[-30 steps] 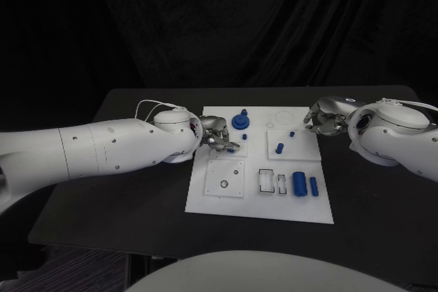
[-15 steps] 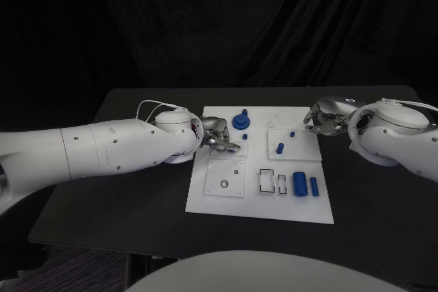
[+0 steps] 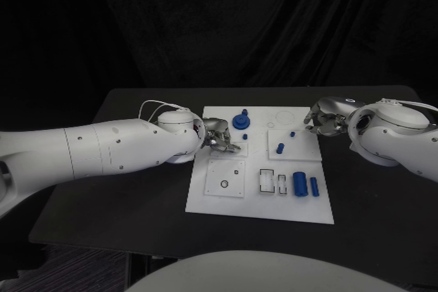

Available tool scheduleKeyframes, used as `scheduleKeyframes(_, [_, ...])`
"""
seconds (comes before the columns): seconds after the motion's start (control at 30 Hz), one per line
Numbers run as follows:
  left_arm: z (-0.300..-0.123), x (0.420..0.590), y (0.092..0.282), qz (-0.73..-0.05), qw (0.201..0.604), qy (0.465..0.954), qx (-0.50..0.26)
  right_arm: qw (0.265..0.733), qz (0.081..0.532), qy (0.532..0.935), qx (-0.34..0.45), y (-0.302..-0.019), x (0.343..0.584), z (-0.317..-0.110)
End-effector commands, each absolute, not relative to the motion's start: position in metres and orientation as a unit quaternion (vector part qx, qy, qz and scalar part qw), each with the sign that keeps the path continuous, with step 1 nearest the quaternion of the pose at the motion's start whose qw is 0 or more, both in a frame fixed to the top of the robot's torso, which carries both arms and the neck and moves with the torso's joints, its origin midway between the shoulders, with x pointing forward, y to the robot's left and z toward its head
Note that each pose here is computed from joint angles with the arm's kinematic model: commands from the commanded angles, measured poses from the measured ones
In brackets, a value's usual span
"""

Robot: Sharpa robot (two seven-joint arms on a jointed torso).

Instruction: Assemble the parts on the task board

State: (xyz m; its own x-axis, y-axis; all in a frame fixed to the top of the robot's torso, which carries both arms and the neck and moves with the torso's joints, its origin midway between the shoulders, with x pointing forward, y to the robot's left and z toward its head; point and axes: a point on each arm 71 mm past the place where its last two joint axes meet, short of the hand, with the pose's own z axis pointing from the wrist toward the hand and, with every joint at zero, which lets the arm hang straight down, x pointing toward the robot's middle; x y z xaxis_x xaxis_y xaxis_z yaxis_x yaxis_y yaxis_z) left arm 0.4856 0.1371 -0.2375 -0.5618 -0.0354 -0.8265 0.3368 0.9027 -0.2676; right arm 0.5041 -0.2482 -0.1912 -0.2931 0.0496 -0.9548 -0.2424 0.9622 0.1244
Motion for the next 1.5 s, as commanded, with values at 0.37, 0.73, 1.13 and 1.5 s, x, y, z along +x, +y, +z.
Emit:
scheduleKeyframes(0.37, [-0.2401,0.4851,0.1386,-0.198,0.45,0.866,0.091,0.587,0.116,0.799,-0.059,-0.249,0.5033,-0.1938])
scheduleKeyframes(0.73, [-0.2397,0.4851,0.1436,-0.205,0.451,0.864,0.092,0.587,0.116,0.799,-0.058,-0.2494,0.503,-0.1947])
scheduleKeyframes(1.13, [-0.2394,0.4845,0.1454,-0.213,0.45,0.862,0.095,0.586,0.116,0.8,-0.058,-0.2499,0.5028,-0.1951])
scheduleKeyframes(1.5, [-0.2385,0.4843,0.143,-0.224,0.452,0.858,0.099,0.586,0.115,0.8,-0.058,-0.2498,0.503,-0.1953])
